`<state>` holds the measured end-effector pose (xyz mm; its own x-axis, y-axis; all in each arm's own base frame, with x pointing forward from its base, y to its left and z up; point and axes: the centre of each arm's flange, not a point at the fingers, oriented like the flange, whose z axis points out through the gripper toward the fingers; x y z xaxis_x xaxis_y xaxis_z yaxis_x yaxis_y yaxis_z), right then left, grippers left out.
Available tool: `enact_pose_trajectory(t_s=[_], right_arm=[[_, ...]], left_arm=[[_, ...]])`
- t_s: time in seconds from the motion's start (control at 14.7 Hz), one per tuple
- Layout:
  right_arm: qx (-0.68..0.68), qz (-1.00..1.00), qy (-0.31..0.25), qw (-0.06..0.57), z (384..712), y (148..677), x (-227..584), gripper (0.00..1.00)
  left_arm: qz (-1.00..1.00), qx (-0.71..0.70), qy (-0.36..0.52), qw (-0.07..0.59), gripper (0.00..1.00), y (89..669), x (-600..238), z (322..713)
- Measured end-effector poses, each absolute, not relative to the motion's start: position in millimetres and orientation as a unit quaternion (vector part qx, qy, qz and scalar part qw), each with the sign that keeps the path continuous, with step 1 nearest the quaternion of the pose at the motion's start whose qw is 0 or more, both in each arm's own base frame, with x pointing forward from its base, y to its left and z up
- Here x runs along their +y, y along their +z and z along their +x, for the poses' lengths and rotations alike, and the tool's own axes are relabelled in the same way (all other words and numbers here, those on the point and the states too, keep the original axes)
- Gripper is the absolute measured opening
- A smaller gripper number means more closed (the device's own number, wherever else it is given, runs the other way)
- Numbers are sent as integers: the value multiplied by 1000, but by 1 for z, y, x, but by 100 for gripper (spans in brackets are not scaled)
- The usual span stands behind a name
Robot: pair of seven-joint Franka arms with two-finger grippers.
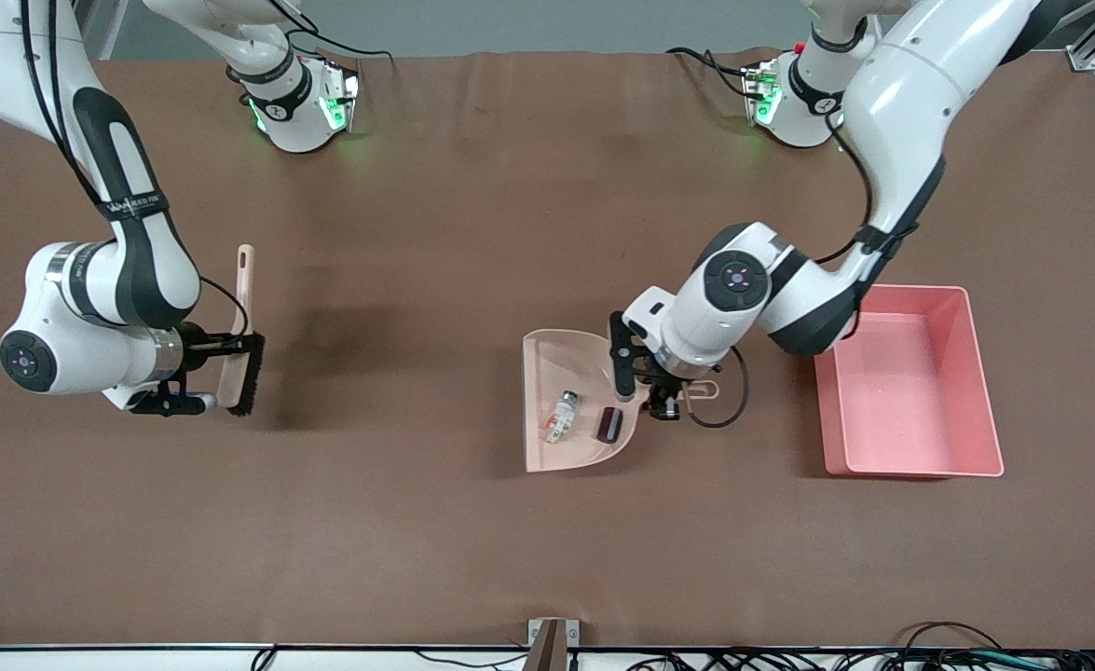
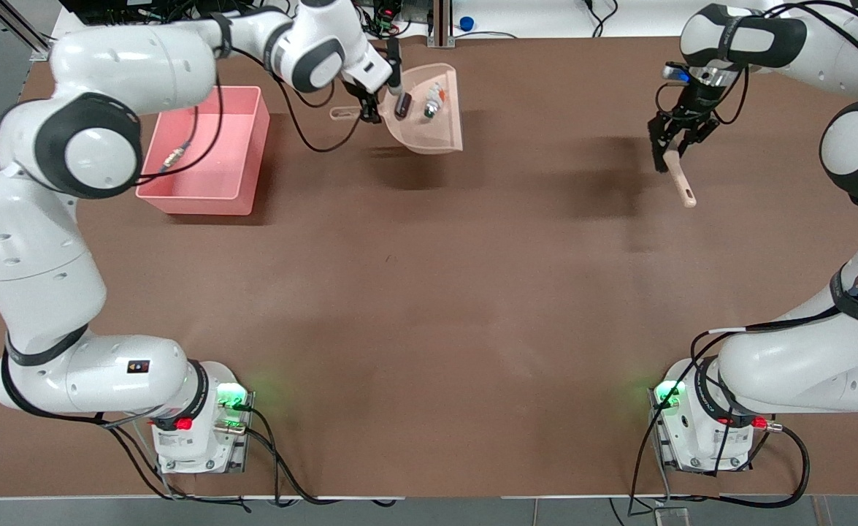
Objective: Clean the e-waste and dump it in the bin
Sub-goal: 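Lift the dustpan with the left gripper while the right gripper withdraws the brush, then tip the dustpan over the pink bin with the left gripper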
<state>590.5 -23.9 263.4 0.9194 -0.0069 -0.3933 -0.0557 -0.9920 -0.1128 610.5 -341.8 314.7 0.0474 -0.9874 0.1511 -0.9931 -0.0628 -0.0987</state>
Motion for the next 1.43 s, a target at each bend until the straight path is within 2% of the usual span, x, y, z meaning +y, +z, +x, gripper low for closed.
enact_pose_trajectory(t_s=[0.27, 0.54, 0.82, 1.16, 1.29, 1.43], right_arm=[[20, -978, 199, 58, 584, 251, -32, 43], [13, -979, 199, 39, 578, 219, -39, 43], [14, -978, 204, 38, 575, 198, -42, 43], [15, -978, 203, 38, 575, 199, -42, 43], [16, -979, 200, 38, 577, 200, -44, 44], [20, -980, 192, 38, 580, 203, -49, 58]], left_arm=[[744, -663, 86, 22, 33, 376, -282, 627], [753, -652, 79, 36, 33, 423, -182, 644], [759, -647, 57, 41, 33, 440, -85, 649], [753, -658, 11, -6, 33, 438, 42, 647], [745, -667, -1, -18, 33, 437, 88, 641], [747, -663, -25, -40, 33, 434, 124, 631]])
